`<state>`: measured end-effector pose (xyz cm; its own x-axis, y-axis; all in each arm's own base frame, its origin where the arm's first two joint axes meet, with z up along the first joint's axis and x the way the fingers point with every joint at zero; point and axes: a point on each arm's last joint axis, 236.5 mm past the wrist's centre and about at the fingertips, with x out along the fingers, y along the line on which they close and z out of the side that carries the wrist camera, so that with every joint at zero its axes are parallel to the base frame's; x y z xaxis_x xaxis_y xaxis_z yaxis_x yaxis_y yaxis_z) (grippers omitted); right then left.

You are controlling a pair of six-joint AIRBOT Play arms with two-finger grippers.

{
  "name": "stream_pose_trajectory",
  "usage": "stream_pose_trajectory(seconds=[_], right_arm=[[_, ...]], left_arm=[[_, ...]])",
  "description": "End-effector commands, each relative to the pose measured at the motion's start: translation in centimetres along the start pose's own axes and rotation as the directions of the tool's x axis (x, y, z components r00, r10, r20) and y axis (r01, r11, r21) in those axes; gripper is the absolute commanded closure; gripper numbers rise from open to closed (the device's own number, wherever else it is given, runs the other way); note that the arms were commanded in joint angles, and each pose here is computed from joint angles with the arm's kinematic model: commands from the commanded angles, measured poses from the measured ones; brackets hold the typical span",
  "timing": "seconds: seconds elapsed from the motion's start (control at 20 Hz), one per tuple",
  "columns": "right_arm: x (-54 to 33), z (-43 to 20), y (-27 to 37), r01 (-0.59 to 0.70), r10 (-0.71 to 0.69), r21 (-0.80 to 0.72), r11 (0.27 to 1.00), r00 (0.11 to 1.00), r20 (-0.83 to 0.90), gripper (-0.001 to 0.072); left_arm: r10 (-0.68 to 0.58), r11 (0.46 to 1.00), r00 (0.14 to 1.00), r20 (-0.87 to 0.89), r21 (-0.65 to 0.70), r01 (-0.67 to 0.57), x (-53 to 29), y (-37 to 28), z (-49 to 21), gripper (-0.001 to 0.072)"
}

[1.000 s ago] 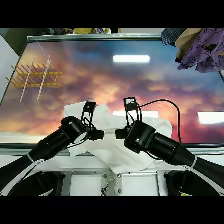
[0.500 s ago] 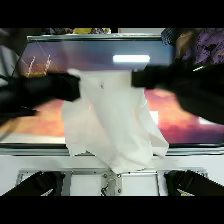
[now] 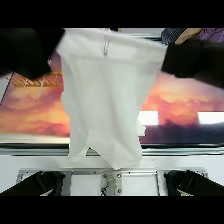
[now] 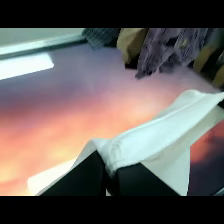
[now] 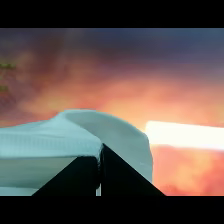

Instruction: Fold the clothes and pants, and hang the long-sleeved shirts on hangers.

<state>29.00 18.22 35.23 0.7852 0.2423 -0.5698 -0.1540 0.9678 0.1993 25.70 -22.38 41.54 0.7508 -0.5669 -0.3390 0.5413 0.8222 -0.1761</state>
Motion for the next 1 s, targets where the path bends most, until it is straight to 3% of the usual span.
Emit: stream_pose_trajectory(seconds=[0.0,0.25,0.45,0.6,0.75,0.8,0.85,0.9,0.95], right_arm=[[2.6,-6.2,1.1,0.073,-0.081,-0.063,0.995,0.988,-0.134,0.069],[8.0,-18.2,-0.2,0.212,-0.276,-0.216,0.953,0.902,-0.331,0.069],[12.7,-25.9,0.8,0.105,-0.176,-0.162,0.981,0.833,-0.524,0.069],[15.9,-27.4,1.7,-0.011,-0.043,-0.085,0.996,0.796,-0.604,0.0689],[18.0,-27.9,0.3,-0.003,-0.071,-0.117,0.993,0.774,-0.629,0.0677],[18.4,-28.3,0.2,-0.018,-0.08,-0.145,0.989,0.767,-0.637,0.0646],[18.6,-28.6,0.2,-0.033,-0.085,-0.169,0.985,0.762,-0.643,0.044],[18.7,-28.7,0.3,-0.054,-0.086,-0.195,0.979,0.761,-0.643,0.0291],[18.8,-28.6,0.3,-0.074,-0.085,-0.218,0.973,0.764,-0.64,0.0291]], left_arm=[[0.081,0.996,0.952,-0.294,0.0,-0.085,2.9,2.1,-11.0,0.0681],[0.186,0.967,0.798,-0.573,-0.038,-0.253,4.8,6.9,-27.2,0.068],[0.083,0.947,0.746,-0.661,-0.182,-0.266,7.1,7.7,-34.0,0.0681],[-0.004,0.931,0.706,-0.708,-0.261,-0.256,8.8,7.7,-36.1,0.068],[-0.082,0.928,0.665,-0.742,-0.299,-0.22,10.4,6.9,-37.7,0.0681],[-0.085,0.929,0.64,-0.763,-0.293,-0.226,10.6,6.9,-38.5,0.068],[-0.087,0.928,0.617,-0.782,-0.289,-0.237,10.7,7.0,-39.3,0.0681],[-0.089,0.928,0.602,-0.794,-0.286,-0.24,10.7,7.0,-39.7,0.0681],[-0.095,0.928,0.593,-0.799,-0.287,-0.238,10.8,6.9,-40.0,0.068]])
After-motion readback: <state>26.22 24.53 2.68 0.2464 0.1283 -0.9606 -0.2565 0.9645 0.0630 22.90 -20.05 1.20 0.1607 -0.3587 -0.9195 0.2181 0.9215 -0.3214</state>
